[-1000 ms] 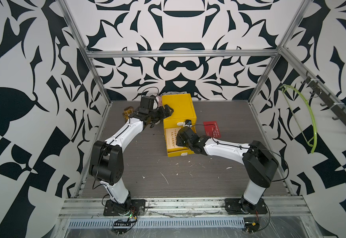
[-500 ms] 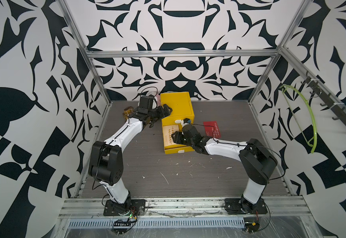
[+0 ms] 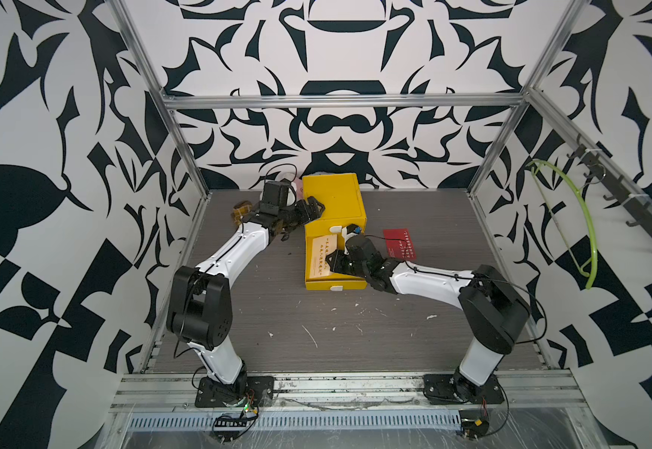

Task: Take the postcards out of the drawer
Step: Pick up the postcard from the drawer.

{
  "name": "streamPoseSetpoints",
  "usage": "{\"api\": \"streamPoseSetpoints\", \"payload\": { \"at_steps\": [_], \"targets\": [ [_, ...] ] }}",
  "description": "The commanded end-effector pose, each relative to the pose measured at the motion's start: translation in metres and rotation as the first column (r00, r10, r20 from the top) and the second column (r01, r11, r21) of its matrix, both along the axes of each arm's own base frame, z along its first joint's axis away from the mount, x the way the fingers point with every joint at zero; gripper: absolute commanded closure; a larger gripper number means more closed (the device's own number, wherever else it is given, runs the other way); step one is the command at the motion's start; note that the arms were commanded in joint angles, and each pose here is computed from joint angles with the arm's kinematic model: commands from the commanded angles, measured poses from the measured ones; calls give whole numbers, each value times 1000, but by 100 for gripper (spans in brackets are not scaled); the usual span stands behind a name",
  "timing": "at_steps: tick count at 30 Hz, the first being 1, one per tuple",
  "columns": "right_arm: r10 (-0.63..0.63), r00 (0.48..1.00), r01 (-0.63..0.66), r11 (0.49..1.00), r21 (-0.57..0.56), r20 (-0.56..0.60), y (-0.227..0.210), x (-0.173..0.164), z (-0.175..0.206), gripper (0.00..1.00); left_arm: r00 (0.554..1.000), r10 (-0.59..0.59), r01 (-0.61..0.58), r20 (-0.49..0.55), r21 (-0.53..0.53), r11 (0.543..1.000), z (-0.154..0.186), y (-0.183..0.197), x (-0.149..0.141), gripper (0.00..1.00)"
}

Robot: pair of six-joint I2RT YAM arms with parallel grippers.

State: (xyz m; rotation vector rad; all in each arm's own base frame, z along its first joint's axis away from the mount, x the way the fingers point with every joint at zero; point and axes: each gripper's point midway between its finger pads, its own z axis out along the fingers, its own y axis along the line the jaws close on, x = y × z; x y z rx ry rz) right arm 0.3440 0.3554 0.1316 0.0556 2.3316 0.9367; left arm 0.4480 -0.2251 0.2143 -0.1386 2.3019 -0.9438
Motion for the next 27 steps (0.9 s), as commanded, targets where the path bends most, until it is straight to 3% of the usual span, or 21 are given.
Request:
{"api": "streamPoseSetpoints", "payload": {
  "at_steps": [1,15,27],
  "targets": [
    [-13,1000,12,999,30,25,-1,-2,26,88,993,-60,62,-103,14,998,-27,-9,-24,7],
    [-152,982,172,964,201,-112,-33,6,51,87,995,-56,58,-82,12,998,-17,-8,-23,6],
    [-108,970,181,918,352,-219,-37,-2,59,86,998,-37,34,46,67,997,39,12,-25,0]
  ]
}}
